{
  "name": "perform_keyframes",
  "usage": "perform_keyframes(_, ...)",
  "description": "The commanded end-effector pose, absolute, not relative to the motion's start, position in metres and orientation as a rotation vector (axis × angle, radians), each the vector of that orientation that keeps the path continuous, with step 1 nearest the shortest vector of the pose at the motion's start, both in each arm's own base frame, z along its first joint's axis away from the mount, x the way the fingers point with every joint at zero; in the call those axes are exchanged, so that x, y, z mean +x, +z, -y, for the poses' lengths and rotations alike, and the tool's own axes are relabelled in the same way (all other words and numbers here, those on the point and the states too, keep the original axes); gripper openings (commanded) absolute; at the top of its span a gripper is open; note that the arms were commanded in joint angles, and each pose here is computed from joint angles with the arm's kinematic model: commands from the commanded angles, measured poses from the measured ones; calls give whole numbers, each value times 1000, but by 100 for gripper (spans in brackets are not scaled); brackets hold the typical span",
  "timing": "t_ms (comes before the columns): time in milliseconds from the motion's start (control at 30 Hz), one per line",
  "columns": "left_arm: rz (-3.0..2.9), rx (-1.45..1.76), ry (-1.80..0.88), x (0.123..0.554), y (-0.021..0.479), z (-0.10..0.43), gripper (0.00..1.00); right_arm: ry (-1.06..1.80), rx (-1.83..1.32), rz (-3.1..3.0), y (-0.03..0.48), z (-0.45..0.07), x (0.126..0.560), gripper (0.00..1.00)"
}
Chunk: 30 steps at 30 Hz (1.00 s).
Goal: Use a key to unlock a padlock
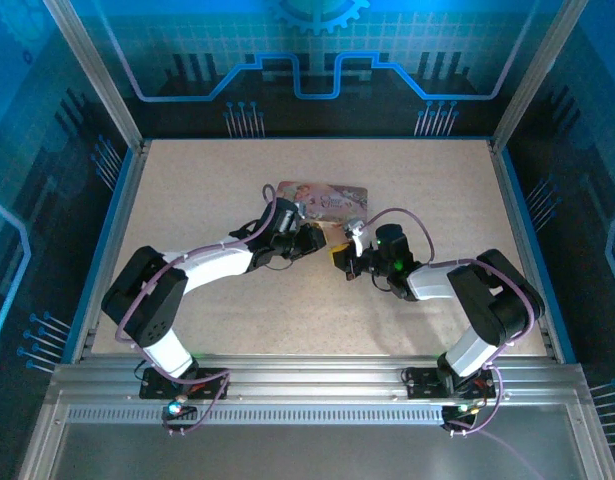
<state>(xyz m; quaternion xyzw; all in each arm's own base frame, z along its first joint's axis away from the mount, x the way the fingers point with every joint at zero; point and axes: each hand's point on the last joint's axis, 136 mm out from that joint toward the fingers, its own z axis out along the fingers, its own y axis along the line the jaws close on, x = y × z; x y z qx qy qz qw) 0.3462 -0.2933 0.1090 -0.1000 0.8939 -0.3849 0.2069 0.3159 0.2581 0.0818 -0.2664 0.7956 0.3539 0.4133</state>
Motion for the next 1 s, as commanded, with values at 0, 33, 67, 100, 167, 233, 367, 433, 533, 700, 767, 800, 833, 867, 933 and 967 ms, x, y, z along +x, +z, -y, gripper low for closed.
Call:
perform_keyframes(0, -2407, -200, -1196, 347, 151, 307, 17, 903, -703, -1943, 92, -259, 312, 0)
perform_keyframes(33, -2405, -200, -1199, 347, 152, 307, 17, 902, -704, -1943, 91, -259, 311, 0)
perform_keyframes(67, -2404, -198, -1202, 347, 152, 307, 17, 902, -701, -1944, 91, -258, 310, 0)
perform_keyframes(100, -2404, -202, -1200, 347, 152, 307, 17, 903, -700, -1944, 91, -258, 309, 0)
perform_keyframes(167, -2404, -203, -1199, 348, 152, 306, 17, 906, -701, -1942, 91, -258, 308, 0)
perform_keyframes(233, -2403, -206, -1199, 348, 153, 305, 17, 911, -701, -1937, 93, -258, 308, 0)
perform_keyframes(367, -2399, -210, -1201, 349, 155, 303, 17, 914, -700, -1936, 93, -258, 308, 0)
perform_keyframes(433, -2395, -212, -1202, 350, 157, 302, 17, 913, -691, -1936, 93, -257, 308, 0)
perform_keyframes(533, -2393, -210, -1201, 350, 158, 301, 17, 914, -690, -1934, 93, -258, 309, 0)
perform_keyframes(700, -2394, -210, -1203, 349, 159, 301, 17, 915, -684, -1926, 95, -258, 313, 0)
perform_keyframes(767, -2397, -213, -1205, 349, 157, 301, 17, 917, -684, -1920, 97, -259, 314, 0)
perform_keyframes(800, -2397, -211, -1205, 349, 157, 301, 17, 919, -684, -1919, 98, -259, 315, 0)
perform_keyframes(833, -2398, -214, -1204, 350, 157, 301, 17, 920, -683, -1917, 98, -259, 315, 0)
perform_keyframes(867, -2399, -214, -1204, 349, 156, 301, 17, 921, -683, -1914, 99, -260, 315, 0)
perform_keyframes(933, -2398, -214, -1205, 350, 156, 301, 17, 924, -682, -1909, 101, -260, 316, 0)
perform_keyframes(967, -2400, -215, -1204, 350, 156, 301, 17, 927, -683, -1906, 102, -260, 317, 0)
